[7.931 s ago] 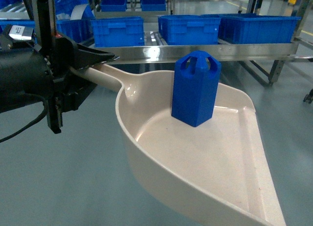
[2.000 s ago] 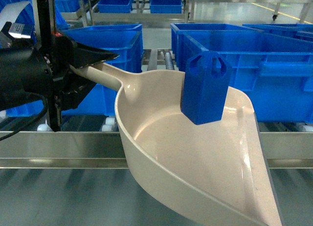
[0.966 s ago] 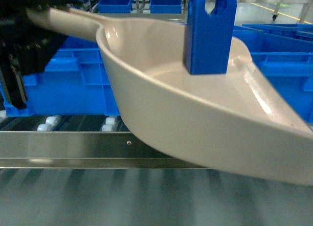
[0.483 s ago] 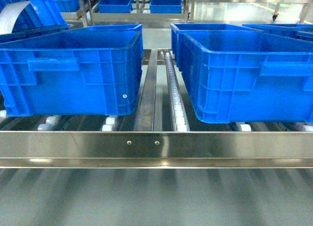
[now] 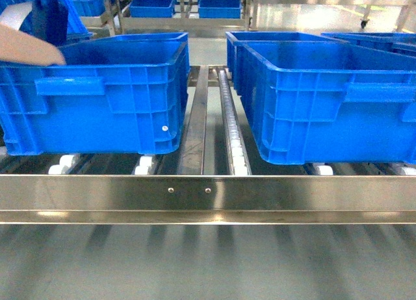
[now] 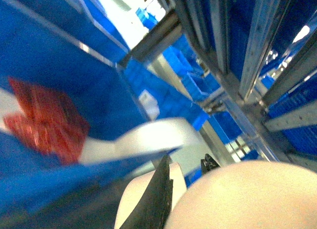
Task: Place part in tray to right shelf
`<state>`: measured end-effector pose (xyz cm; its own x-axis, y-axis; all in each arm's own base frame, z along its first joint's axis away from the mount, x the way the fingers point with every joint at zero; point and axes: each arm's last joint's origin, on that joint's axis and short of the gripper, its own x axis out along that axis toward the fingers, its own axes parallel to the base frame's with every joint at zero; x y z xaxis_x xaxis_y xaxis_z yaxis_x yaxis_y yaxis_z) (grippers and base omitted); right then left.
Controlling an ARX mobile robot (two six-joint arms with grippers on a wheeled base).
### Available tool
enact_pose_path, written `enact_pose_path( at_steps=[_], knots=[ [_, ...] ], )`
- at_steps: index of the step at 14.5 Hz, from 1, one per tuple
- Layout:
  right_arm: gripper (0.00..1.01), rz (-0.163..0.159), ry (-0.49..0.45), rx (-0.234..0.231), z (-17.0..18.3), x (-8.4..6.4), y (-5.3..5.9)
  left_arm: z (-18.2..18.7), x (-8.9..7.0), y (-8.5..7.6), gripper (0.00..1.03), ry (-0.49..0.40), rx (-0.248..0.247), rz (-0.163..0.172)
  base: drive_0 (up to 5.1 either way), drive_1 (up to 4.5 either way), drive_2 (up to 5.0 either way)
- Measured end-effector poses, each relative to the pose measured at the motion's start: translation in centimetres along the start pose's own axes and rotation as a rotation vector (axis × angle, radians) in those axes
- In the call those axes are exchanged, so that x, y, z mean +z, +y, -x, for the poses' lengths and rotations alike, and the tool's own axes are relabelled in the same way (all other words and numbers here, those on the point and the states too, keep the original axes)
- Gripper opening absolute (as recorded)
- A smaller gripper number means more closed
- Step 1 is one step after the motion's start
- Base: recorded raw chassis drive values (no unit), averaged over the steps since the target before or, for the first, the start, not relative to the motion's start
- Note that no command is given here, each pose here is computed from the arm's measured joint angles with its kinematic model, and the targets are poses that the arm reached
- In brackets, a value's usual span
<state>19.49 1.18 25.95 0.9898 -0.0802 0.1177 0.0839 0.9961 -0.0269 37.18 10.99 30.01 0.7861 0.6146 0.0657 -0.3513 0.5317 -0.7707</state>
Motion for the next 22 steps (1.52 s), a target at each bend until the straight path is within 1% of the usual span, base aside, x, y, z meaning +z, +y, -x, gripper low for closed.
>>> enact_pose_path(
  at_steps=[1,2,3,4,5,6,7,8,9,10,11,12,13,14,15,16,17,18,19,21,22],
  knots=[
    [0.98,0.000,0.000,0.002,0.0,0.0,0.0,0.6,0.9,-1.1,0.13,-0.051,0.043,-0.065,0.0,0.00,0.0],
    [0.98,0.000,-0.001,0.001,0.0,0.0,0.0,2.1,0.3,-6.0,0.13,-0.084,0.014,-0.103,0.0,0.00,0.0],
    [0.98,0.000,-0.001,0.006,0.0,0.0,0.0,3.5,-0.8,-9.2,0.13,-0.029,-0.098,-0.078,0.0,0.00,0.0],
    [0.98,0.000,-0.001,0.004,0.0,0.0,0.0,4.5,-1.8,-10.2,0.13,0.007,-0.124,-0.051,0.0,0.00,0.0],
    [0.98,0.000,0.000,-0.002,0.0,0.0,0.0,4.3,-1.4,-9.7,0.13,0.019,-0.143,-0.046,0.0,0.00,0.0],
    [0.98,0.000,-0.001,0.000,0.0,0.0,0.0,4.2,-1.1,-8.0,0.13,0.034,-0.123,-0.050,0.0,0.00,0.0],
    [0.98,0.000,-0.001,0.001,0.0,0.0,0.0,-0.8,-3.0,-7.2,0.13,0.052,-0.229,0.082,0.0,0.00,0.0],
    [0.98,0.000,-0.001,0.001,0.0,0.0,0.0,-1.5,-5.9,-7.4,0.13,0.159,-0.257,0.147,0.0,0.00,0.0],
    [0.98,0.000,0.000,0.001,0.0,0.0,0.0,-0.7,-8.8,-8.2,0.13,0.249,-0.310,0.204,0.0,0.00,0.0],
    [0.98,0.000,0.000,0.002,0.0,0.0,0.0,0.1,-10.5,-9.3,0.13,0.337,-0.333,0.227,0.0,0.00,0.0],
    [0.98,0.000,0.000,0.002,0.0,0.0,0.0,0.8,-10.8,-9.9,0.13,0.472,-0.352,0.100,0.0,0.00,0.0],
    [0.98,0.000,0.000,0.001,0.0,0.0,0.0,3.3,-9.7,-9.5,0.13,0.551,-0.452,-0.125,0.0,0.00,0.0],
    [0.98,0.000,-0.001,-0.001,0.0,0.0,0.0,5.9,-6.9,-8.5,0.13,0.453,-0.582,-0.303,0.0,0.00,0.0],
    [0.98,0.000,-0.001,0.001,0.0,0.0,0.0,7.6,-5.4,-7.5,0.13,0.380,-0.629,-0.396,0.0,0.00,0.0],
    [0.98,0.000,0.000,0.001,0.0,0.0,0.0,9.4,-4.7,-5.9,0.13,0.316,-0.658,-0.497,0.0,0.00,0.0],
    [0.98,0.000,-0.001,0.001,0.0,0.0,0.0,11.0,-4.4,-4.1,0.13,0.282,-0.665,-0.544,0.0,0.00,0.0],
    [0.98,0.000,-0.001,0.001,0.0,0.0,0.0,12.4,-4.3,-2.5,0.13,0.273,-0.672,-0.564,0.0,0.00,0.0],
    [0.98,0.000,-0.001,0.001,0.0,0.0,0.0,13.9,-4.4,-0.8,0.13,0.286,-0.674,-0.576,0.0,0.00,0.0],
    [0.98,0.000,-0.001,0.001,0.0,0.0,0.0,15.2,-4.3,0.5,0.13,0.293,-0.679,-0.583,0.0,0.00,0.0],
    [0.98,0.000,-0.001,0.001,0.0,0.0,0.0,17.6,-4.0,3.0,0.13,0.296,-0.688,-0.602,0.0,0.00,0.0],
    [0.98,0.000,-0.001,0.001,0.0,0.0,0.0,18.5,-3.8,3.9,0.13,0.299,-0.689,-0.609,0.0,0.00,0.0]
  ],
)
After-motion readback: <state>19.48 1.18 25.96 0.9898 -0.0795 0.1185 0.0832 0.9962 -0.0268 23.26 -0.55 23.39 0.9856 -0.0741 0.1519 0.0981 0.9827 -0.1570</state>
